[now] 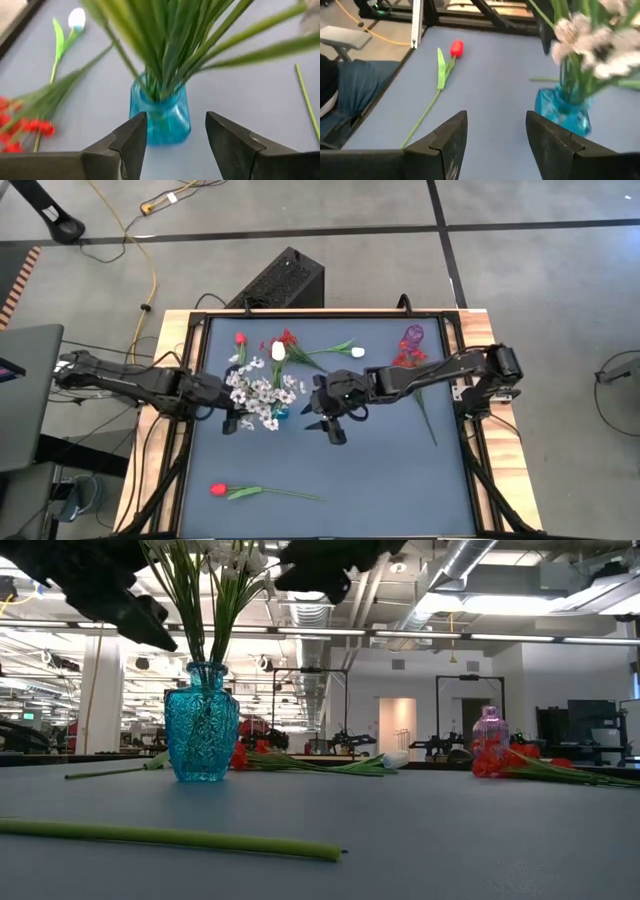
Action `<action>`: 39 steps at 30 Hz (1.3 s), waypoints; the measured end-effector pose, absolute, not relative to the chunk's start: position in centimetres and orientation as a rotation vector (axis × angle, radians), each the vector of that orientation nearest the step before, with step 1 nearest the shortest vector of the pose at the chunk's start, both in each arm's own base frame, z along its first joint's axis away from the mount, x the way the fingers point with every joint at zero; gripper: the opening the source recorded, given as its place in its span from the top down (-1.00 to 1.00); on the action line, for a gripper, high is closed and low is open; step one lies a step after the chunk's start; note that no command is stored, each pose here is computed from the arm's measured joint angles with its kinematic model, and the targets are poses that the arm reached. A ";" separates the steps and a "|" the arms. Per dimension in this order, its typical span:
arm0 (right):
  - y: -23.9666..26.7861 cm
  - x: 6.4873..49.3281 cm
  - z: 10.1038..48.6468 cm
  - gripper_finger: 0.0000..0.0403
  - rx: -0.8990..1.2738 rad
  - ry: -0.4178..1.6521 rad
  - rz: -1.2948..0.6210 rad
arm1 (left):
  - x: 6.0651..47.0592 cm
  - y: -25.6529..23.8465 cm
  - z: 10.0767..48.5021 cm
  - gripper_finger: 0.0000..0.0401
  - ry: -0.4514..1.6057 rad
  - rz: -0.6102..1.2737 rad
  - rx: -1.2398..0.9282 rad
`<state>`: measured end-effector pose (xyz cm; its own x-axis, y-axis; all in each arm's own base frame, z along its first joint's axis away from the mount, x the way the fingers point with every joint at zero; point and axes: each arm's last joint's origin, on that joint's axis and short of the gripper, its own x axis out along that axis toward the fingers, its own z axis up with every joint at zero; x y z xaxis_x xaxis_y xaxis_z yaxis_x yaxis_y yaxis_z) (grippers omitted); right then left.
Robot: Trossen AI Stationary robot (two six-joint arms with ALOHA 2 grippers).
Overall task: Sort flowers into vase by color
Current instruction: Put the white flower into the blue vase
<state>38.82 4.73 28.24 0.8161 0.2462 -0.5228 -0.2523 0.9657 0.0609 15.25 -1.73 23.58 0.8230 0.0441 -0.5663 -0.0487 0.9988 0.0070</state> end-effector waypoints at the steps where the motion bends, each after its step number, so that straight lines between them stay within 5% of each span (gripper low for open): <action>1: 4.7 38.5 28.2 -0.12 -0.010 0.584 0.265 | 15.1 -1.7 23.8 0.05 0.627 0.055 -0.019; 17: -1.0 35.3 21.9 -0.05 0.092 0.952 0.082 | 13.9 -1.5 23.7 0.05 0.737 0.123 -0.092; 27: -12.7 33.7 21.3 0.03 0.044 0.815 -0.156 | 12.1 -1.1 25.1 0.05 0.613 0.151 -0.108; 39: -21.3 32.7 17.4 0.03 0.024 0.849 -0.151 | 11.0 -0.6 25.8 0.05 0.524 0.262 -0.084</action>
<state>32.66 -21.34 17.37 0.6509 -0.1229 -0.7492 0.1422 0.9891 -0.0386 11.03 -0.59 25.82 0.8331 0.2255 -0.5050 -0.2685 0.9632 -0.0128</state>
